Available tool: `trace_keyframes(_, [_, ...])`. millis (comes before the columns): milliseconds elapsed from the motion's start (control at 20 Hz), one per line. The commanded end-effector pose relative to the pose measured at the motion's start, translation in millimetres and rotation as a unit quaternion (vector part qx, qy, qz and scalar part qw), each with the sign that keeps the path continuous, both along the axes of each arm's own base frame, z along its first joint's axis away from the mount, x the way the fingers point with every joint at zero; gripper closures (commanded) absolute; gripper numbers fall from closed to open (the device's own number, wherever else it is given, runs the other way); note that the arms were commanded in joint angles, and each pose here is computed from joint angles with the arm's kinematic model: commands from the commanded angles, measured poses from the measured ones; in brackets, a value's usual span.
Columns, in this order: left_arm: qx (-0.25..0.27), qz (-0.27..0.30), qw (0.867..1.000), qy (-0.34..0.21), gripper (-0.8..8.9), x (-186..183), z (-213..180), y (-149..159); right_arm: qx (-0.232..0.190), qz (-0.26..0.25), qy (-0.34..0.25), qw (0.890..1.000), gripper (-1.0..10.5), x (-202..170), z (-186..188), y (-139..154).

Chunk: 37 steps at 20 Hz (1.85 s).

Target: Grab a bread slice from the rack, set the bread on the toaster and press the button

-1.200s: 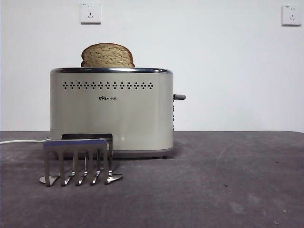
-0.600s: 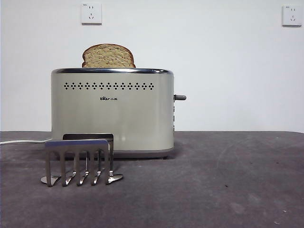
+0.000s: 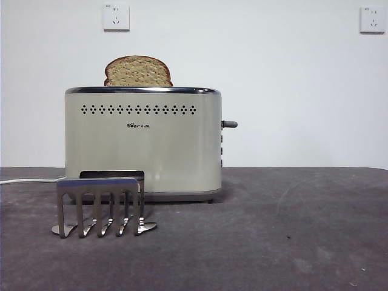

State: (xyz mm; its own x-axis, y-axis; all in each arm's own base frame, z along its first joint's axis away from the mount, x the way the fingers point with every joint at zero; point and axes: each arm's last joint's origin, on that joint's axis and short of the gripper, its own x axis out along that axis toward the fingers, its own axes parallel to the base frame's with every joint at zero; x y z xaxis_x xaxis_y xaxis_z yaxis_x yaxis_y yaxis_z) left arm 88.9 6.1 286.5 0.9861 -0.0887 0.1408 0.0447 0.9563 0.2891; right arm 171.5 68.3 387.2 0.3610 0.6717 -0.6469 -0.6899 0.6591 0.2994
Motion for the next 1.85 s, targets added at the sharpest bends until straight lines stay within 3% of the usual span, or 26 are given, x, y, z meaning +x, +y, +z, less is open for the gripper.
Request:
trace_keyframes(50, [-0.018, 0.006, 1.0, 0.021, 8.17, 0.7, -37.0, 0.8, -0.002, 0.002, 0.002, 1.0, 9.5, 1.1, -2.8, 0.4])
trace_keyframes(300, [-0.027, 0.012, 0.997, 0.068, 8.17, 6.2, -91.3, 1.9, -0.002, 0.002, 0.002, 1.0, 9.5, 1.1, -2.8, 0.4])
trace_keyframes(600, [-0.047, 0.01, 0.993, 0.111, 8.17, 9.4, -128.9, 2.2, -0.002, 0.002, 0.002, 1.0, 9.5, 1.1, -2.8, 0.4])
trace_keyframes(1050, [-0.053, 0.012, 0.986, 0.156, 8.17, 6.6, -138.2, 1.8, -0.002, 0.002, 0.002, 1.0, 9.5, 1.1, -2.8, 0.4])
trace_keyframes(1850, [-0.062, 0.011, 0.986, 0.156, 8.17, 6.6, -137.9, 1.8, -0.002, 0.002, 0.002, 1.0, 9.5, 1.1, -2.8, 0.4])
